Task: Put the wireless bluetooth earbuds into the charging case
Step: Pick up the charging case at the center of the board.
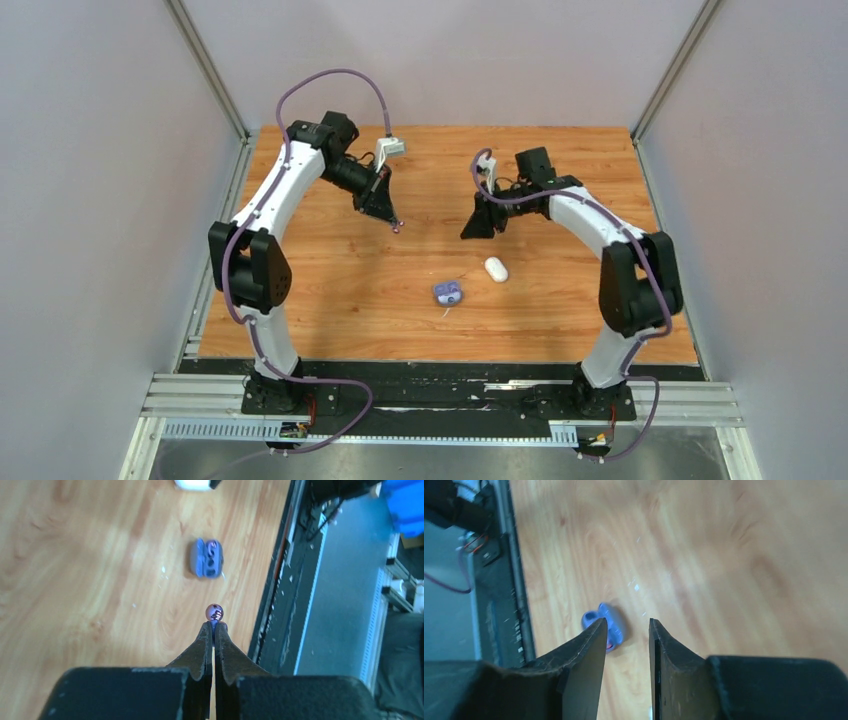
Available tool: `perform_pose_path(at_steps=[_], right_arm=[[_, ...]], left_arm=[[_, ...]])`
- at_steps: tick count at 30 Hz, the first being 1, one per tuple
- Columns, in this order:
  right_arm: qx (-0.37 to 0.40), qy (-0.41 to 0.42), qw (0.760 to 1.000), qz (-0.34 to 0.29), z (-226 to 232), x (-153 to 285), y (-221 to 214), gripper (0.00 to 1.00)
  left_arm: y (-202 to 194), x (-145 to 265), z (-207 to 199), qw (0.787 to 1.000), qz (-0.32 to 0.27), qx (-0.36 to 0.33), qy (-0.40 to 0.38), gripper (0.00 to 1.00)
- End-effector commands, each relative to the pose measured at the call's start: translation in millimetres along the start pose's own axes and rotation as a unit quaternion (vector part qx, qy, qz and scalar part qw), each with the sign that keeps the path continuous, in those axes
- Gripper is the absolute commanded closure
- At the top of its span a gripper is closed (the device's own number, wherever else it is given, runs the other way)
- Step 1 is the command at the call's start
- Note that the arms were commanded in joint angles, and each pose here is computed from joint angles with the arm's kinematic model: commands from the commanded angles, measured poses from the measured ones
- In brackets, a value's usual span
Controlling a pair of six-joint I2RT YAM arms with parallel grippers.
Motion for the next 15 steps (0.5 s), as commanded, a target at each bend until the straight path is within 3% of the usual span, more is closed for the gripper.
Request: perform_pose_path(at_steps=[1,5,15], right_arm=[[-0.095,0.113,0.986,0.071,17,-17,-38,0.63],[-0.144,0.141,0.973,0.111,1,-35,-51,0.65],[-0.140,0.164,0.961,0.174,-17,-69,-73,0.57]], left_arm=[[-14,12,-27,0.999,0.014,-0.028,-0.011,1.00],[-17,11,-31,1.000,0.008,-0.016,-0.004,1.00],[-20,10,-36,1.000,-0.003,0.006,0.005,1.00]])
Point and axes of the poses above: each gripper's point midway between its finger pads, its own x axis back along the fingers, its own z axis along the line the jaws close on, y = z × x, the point moved 6 cm from there along x, back along the fingers, and after that the axes turned 11 degrees about -x, right-handed, at the moved point
